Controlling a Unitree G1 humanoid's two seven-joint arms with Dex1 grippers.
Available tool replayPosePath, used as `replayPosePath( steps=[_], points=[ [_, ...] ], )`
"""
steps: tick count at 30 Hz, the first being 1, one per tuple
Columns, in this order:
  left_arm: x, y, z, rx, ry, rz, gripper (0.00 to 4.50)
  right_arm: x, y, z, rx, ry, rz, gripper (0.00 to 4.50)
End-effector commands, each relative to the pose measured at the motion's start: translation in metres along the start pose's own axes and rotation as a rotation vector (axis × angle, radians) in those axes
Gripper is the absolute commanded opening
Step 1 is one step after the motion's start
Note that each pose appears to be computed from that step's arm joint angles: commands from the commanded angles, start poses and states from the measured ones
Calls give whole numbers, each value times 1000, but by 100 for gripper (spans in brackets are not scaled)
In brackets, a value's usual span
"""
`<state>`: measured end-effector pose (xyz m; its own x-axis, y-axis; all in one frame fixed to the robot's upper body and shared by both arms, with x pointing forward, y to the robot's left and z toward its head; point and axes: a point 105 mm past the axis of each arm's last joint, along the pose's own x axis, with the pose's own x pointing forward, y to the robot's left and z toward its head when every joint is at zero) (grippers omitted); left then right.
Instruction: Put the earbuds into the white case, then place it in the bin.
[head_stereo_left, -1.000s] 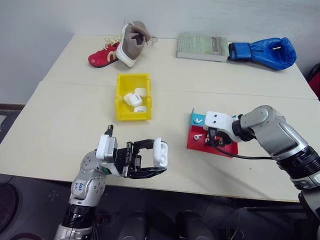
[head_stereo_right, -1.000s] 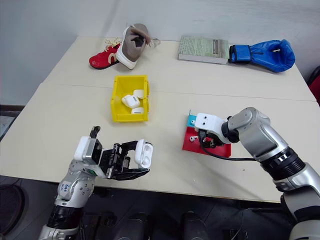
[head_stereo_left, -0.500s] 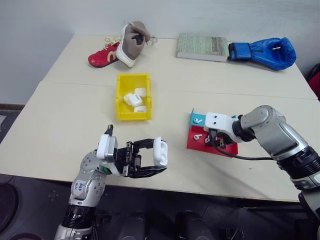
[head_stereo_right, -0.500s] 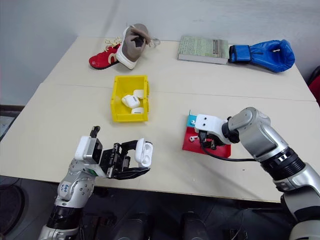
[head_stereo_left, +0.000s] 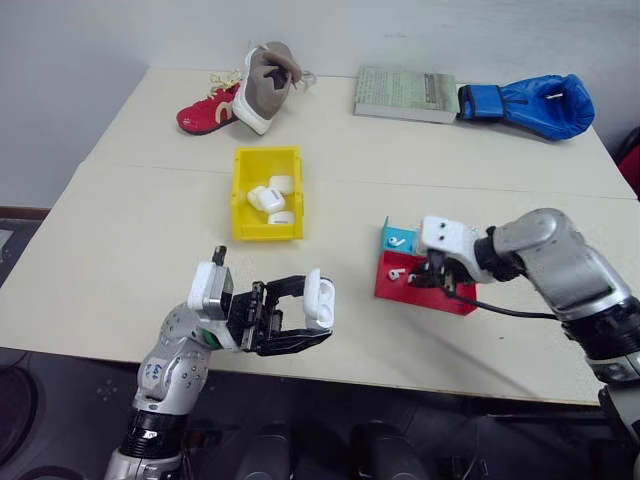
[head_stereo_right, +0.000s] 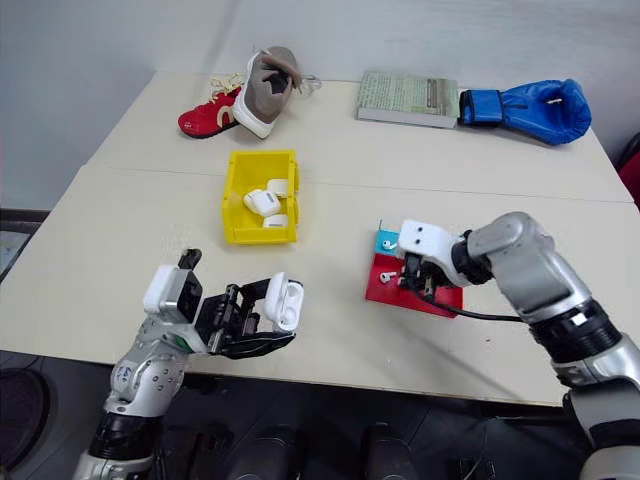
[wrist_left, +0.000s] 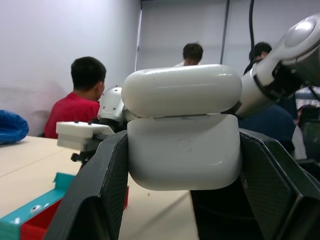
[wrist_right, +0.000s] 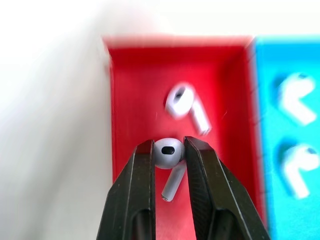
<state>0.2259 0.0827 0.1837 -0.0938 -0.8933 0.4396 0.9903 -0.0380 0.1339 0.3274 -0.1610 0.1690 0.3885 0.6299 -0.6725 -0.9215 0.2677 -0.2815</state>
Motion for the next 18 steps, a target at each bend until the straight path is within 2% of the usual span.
replayPosePath(
  steps=[1, 5, 7, 12, 15, 18],
  points=[
    [8, -1, 17, 37, -60, -40, 278, -40, 6, 41, -69, -315, -19, 44],
    [16, 7, 23, 55, -111, -75, 278, -88, 33, 91, -1, -861, 47, 44],
    [20, 12, 26, 47, -136, -91, 278, -101, 44, 108, 10, -1063, 39, 44],
    [32, 20, 32, 29, -206, -143, 278, -96, 71, 135, -32, -1249, 33, 44],
    [45, 24, 36, 13, -257, -177, 278, -87, 87, 147, -113, -1309, 28, 44],
    [55, 26, 40, -11, -284, -202, 278, -82, 90, 157, -142, -1353, 6, 44]
  ],
)
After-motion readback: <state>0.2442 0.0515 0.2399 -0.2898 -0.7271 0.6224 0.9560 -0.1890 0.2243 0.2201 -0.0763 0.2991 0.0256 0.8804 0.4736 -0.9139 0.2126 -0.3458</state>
